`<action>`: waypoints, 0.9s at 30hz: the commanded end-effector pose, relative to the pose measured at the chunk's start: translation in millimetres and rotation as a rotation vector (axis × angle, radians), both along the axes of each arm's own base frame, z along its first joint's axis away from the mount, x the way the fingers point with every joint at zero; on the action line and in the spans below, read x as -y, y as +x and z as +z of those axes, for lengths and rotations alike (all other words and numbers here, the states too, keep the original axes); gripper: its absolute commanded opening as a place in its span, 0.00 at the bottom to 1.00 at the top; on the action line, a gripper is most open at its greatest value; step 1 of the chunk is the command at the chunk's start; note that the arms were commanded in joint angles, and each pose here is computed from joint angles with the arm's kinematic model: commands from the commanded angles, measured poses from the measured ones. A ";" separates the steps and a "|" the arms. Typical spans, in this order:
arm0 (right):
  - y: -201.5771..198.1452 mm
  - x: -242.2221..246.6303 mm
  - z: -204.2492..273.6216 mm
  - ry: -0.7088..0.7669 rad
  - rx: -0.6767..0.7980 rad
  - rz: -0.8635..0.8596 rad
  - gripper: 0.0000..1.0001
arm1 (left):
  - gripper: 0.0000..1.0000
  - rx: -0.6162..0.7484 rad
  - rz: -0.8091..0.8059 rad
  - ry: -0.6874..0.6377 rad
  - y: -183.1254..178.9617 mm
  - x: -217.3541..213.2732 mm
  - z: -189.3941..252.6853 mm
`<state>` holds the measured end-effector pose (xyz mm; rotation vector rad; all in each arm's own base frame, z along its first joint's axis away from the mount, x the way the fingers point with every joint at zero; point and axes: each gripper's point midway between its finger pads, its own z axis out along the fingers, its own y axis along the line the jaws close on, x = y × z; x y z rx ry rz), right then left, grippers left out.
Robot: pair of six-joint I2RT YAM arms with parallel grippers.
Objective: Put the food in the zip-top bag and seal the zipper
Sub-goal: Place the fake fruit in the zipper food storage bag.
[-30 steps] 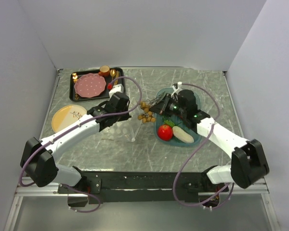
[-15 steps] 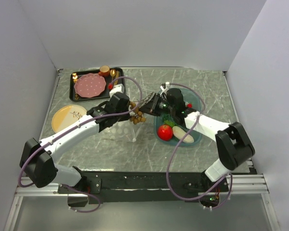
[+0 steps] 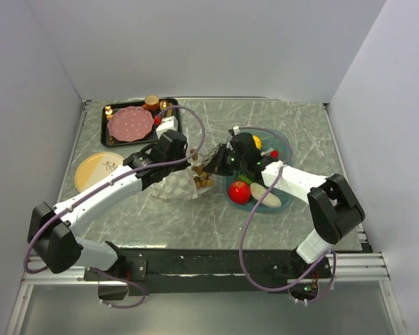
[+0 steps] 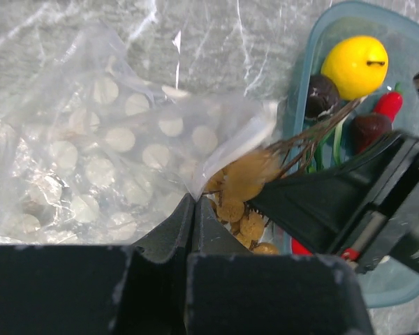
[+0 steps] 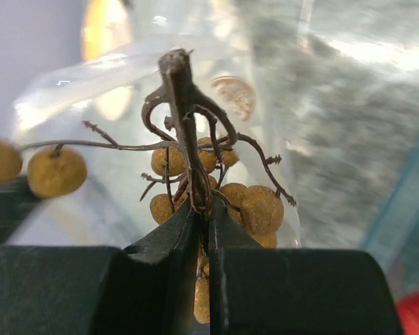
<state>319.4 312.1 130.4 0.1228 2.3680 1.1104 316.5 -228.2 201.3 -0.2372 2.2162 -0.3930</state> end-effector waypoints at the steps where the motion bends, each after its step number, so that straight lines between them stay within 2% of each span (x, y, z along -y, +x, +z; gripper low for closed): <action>1: 3.3 13.9 10.6 -0.100 0.059 -0.053 0.00 | 0.01 0.071 0.060 -0.013 7.5 -7.9 32.2; 5: 2.4 15.0 9.6 -0.093 0.065 -0.058 0.00 | 0.01 0.079 0.067 -0.019 4.9 -11.0 33.8; 8: -4.5 5.1 13.5 -0.060 0.074 0.004 0.00 | 0.01 0.073 0.062 -0.017 4.1 -10.3 32.1; 10: -4.0 -5.2 25.7 -0.090 0.143 0.043 0.00 | 0.01 0.070 0.034 -0.019 5.6 -4.0 29.4; 16: -20.1 -31.1 31.4 -0.091 0.188 0.147 0.00 | 0.01 0.066 0.011 -0.061 11.4 10.6 34.4; 20: -25.9 -35.4 43.0 -0.088 0.232 0.146 0.01 | 0.01 0.048 0.030 -0.045 13.3 9.2 31.5; 23: -30.4 -45.5 29.5 -0.080 0.190 0.184 0.01 | 0.01 0.055 0.024 -0.073 13.6 13.9 34.5; 27: -17.6 -53.0 43.3 0.002 0.248 0.093 0.02 | 0.01 0.045 0.001 -0.102 11.9 20.9 34.2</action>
